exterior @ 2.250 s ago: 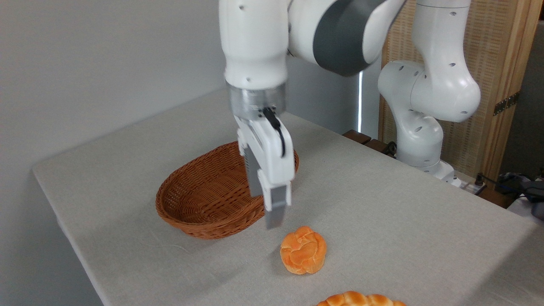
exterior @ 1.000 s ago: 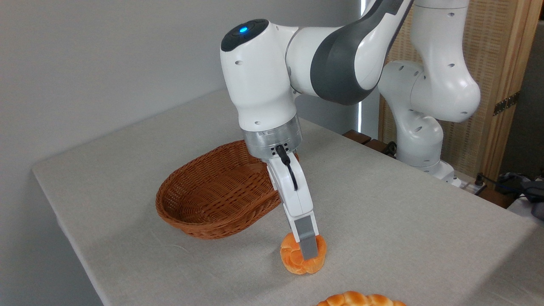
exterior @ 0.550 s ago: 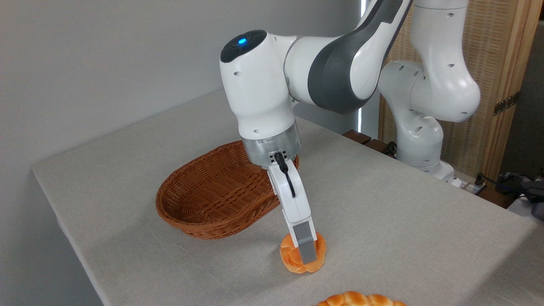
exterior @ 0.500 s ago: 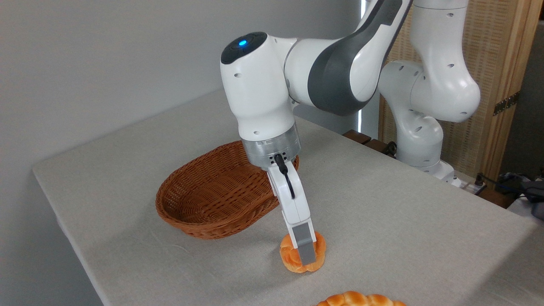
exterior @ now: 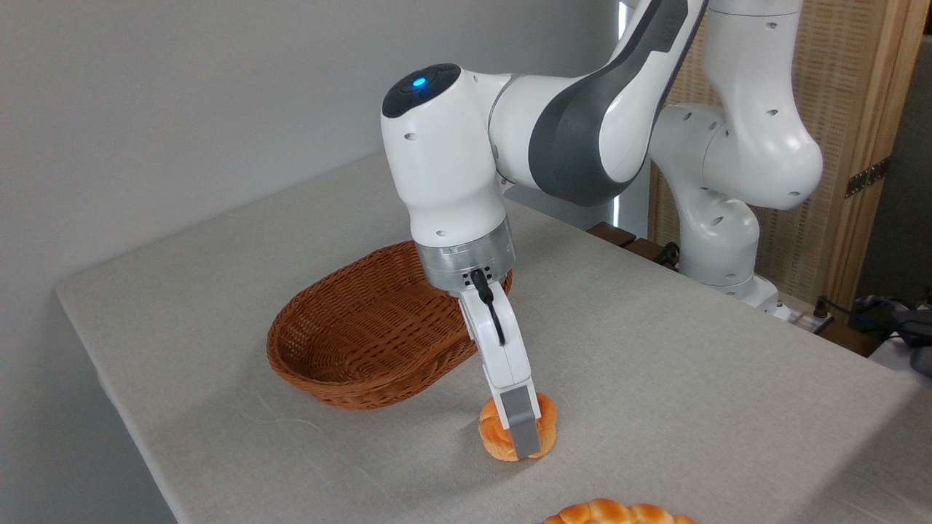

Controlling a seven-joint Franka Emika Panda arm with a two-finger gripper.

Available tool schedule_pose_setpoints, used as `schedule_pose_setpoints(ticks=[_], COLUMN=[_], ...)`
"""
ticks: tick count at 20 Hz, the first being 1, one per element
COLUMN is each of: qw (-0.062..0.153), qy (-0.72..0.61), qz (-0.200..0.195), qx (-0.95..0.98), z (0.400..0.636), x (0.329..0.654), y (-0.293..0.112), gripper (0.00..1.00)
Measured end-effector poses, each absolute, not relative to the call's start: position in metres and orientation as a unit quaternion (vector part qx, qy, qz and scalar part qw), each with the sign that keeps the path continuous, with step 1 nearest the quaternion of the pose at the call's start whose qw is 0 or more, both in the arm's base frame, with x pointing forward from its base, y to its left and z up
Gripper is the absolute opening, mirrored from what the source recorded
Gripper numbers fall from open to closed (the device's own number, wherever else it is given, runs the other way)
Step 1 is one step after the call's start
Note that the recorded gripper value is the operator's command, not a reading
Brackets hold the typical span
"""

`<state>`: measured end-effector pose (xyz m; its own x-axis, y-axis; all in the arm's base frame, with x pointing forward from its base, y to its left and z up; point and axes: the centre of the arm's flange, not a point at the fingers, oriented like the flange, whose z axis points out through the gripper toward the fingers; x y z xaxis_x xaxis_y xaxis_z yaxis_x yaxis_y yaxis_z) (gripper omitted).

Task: Put bread into the basket
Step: 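Close the gripper fingers around the orange bun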

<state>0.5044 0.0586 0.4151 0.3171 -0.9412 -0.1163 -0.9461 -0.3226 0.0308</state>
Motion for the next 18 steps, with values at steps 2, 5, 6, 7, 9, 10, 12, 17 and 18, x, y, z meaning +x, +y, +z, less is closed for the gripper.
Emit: schedule_pose_setpoints(ticks=[2, 5, 6, 7, 9, 10, 12, 17, 18], qw=[0.021, 0.021, 0.021, 0.021, 0.021, 0.021, 0.021, 0.021, 0.021], qy=[0.582, 0.582, 0.582, 0.582, 0.582, 0.582, 0.582, 0.582, 0.582], qz=[0.057, 0.057, 0.057, 0.057, 0.057, 0.057, 0.057, 0.057, 0.057], qx=[-0.811, -0.811, -0.811, -0.811, -0.811, -0.811, -0.811, -0.811, -0.811], z=[0.4144, 0.4140, 0.4140, 0.4139, 0.4139, 0.4139, 0.4139, 0.4139, 0.4140], x=[0.5040, 0.5038, 0.5038, 0.5038, 0.5038, 0.5038, 0.5038, 0.5039, 0.5039], y=[0.0585, 0.0582, 0.0582, 0.0580, 0.0580, 0.0579, 0.0579, 0.0579, 0.0579], gripper=[0.49, 0.39, 0.38, 0.37, 0.37, 0.36, 0.35, 0.32, 0.32])
